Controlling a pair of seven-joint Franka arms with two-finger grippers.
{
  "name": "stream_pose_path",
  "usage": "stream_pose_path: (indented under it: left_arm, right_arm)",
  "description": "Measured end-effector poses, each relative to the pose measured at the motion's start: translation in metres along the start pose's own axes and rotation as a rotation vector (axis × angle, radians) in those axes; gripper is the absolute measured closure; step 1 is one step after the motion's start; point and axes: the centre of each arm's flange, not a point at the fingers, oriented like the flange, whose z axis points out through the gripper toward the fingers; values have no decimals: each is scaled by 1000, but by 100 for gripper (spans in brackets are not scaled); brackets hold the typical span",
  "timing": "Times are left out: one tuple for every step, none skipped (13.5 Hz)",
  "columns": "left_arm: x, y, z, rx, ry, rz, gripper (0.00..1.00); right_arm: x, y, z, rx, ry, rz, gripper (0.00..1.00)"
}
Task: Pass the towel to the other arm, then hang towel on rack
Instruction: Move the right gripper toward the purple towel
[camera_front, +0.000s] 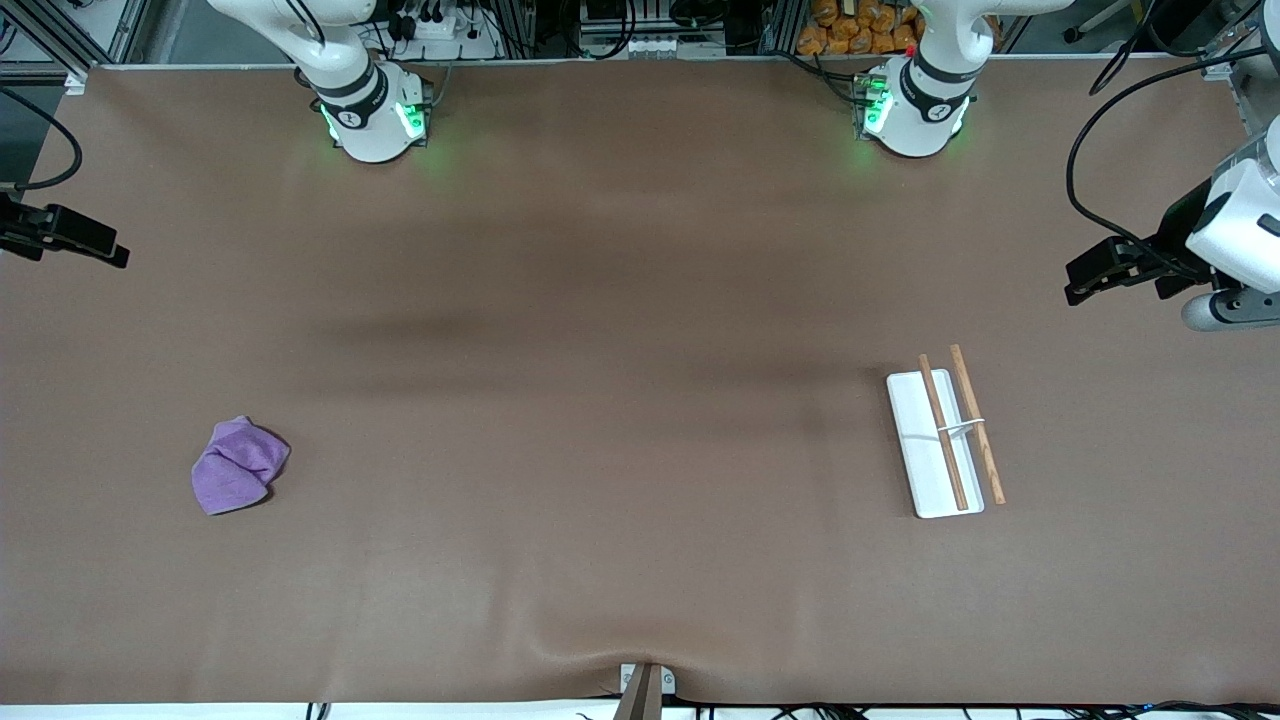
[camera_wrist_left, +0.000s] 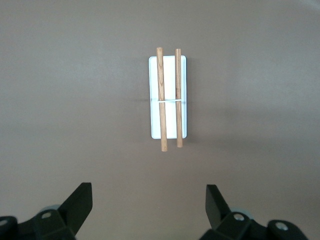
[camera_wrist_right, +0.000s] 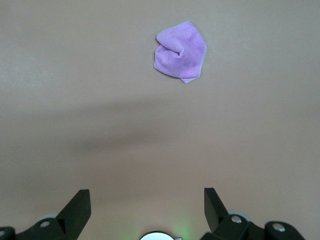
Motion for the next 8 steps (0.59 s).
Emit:
stream_pose_path:
  left_arm:
    - [0,0,0,0,1,0,0]
    - [0,0,-1,0,1,0,0]
    - [-1,0,-1,0,2,0,0]
    - [-1,0,-2,0,3,0,0]
    - [-1,0,-2,0,3,0,0]
    - [-1,0,-3,-1,6,-1,0]
    - [-1,0,-6,-2,12,-1,0]
    - [0,-1,-9,-3,19,-1,0]
  right_arm:
    - [0,0,0,0,0,0,0]
    - [0,0,0,0,0,0,0]
    - [0,0,0,0,0,0,0]
    - [0,0,0,0,0,0,0]
    - [0,0,0,0,0,0,0]
    - [0,0,0,0,0,0,0]
    - [0,0,0,0,0,0,0]
    - [0,0,0,0,0,0,0]
